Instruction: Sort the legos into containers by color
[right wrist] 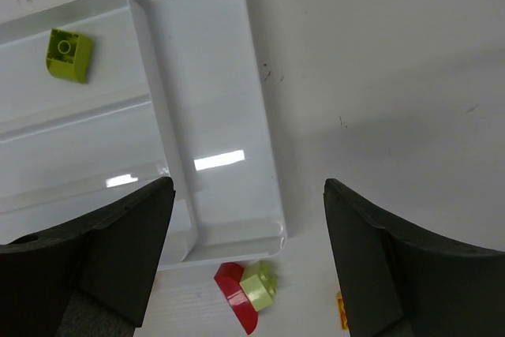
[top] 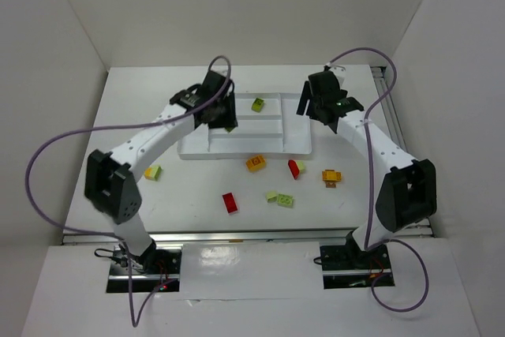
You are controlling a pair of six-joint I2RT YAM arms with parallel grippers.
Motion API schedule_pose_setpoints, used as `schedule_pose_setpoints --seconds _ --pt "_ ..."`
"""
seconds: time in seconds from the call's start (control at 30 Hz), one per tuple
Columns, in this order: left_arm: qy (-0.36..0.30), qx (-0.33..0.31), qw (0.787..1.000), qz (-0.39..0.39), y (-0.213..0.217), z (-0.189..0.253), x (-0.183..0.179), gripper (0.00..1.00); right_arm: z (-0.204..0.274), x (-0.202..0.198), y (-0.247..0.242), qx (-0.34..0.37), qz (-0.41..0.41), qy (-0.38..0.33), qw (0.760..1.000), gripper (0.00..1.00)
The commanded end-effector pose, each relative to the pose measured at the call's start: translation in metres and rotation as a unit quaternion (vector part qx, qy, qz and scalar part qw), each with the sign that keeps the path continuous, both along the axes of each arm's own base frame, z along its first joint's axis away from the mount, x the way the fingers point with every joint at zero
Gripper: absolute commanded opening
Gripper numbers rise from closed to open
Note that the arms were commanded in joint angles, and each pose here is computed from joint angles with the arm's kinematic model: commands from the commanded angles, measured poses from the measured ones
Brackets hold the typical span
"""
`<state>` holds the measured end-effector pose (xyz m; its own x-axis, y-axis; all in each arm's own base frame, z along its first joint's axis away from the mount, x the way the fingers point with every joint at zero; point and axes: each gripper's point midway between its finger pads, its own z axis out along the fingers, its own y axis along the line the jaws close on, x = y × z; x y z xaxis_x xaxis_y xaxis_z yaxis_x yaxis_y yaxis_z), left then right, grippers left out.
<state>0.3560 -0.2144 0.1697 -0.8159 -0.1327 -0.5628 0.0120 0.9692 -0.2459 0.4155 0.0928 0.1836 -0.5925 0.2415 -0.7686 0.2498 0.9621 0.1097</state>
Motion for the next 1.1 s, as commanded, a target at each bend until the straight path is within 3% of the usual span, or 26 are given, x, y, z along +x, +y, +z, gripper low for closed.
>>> schedule_pose_setpoints --seconds 0.0,0.03,0.07,0.1,0.2,0.43,0.6,0.63,0.67,0.7,0.8,0.97,1.07 --pt "-0.053 -0.008 0.998 -0.013 -0.028 0.03 0.068 0.28 0.02 -0.021 -0.017 -0.001 -0.03 -0.015 0.999 0.84" --pt "-0.06 -0.008 0.998 -0.016 -0.035 0.031 0.081 0.28 0.012 -0.028 -0.023 0.001 -0.039 -0.009 0.999 0.84" --pt "-0.036 0.009 0.999 -0.015 -0.037 0.002 0.097 0.28 0.011 -0.032 -0.024 0.004 -0.042 -0.008 0.999 0.84" --pt "-0.063 -0.005 0.998 -0.008 -0.042 0.02 0.12 0.28 0.016 -0.037 -0.027 0.015 -0.046 -0.016 0.999 0.84" --pt "-0.061 -0.003 0.998 0.006 -0.044 -0.001 0.157 0.29 0.014 -0.047 -0.031 0.029 -0.053 -0.02 0.998 0.84" --pt "-0.11 -0.047 0.993 0.011 -0.054 -0.011 0.198 0.35 0.013 -0.063 -0.031 0.052 -0.061 -0.026 0.996 0.84" --pt "-0.079 -0.032 0.996 0.016 -0.05 -0.056 0.206 0.42 0.009 -0.067 -0.031 0.055 -0.061 -0.015 0.997 0.84" --pt "-0.079 -0.038 0.996 0.011 -0.054 -0.056 0.208 0.49 0.009 -0.067 -0.031 0.055 -0.061 -0.015 0.997 0.84" --pt "-0.069 -0.044 0.997 0.006 -0.053 -0.061 0.208 0.69 0.011 -0.064 -0.03 0.055 -0.061 -0.016 0.996 0.84" --pt "-0.065 -0.043 0.997 0.006 -0.053 -0.065 0.208 0.79 0.011 -0.065 -0.029 0.055 -0.055 -0.014 0.997 0.84" --pt "-0.057 -0.039 0.998 0.0 -0.053 -0.068 0.204 0.94 0.007 -0.065 -0.023 0.057 -0.035 -0.004 0.998 0.84" --pt "-0.083 -0.036 0.996 -0.002 -0.044 -0.029 0.195 0.95 -0.013 -0.083 -0.006 0.068 0.004 0.016 0.998 0.84" --pt "-0.1 -0.037 0.994 -0.012 -0.043 0.007 0.17 0.92 -0.039 -0.101 0.013 0.074 0.049 0.046 0.995 0.84"
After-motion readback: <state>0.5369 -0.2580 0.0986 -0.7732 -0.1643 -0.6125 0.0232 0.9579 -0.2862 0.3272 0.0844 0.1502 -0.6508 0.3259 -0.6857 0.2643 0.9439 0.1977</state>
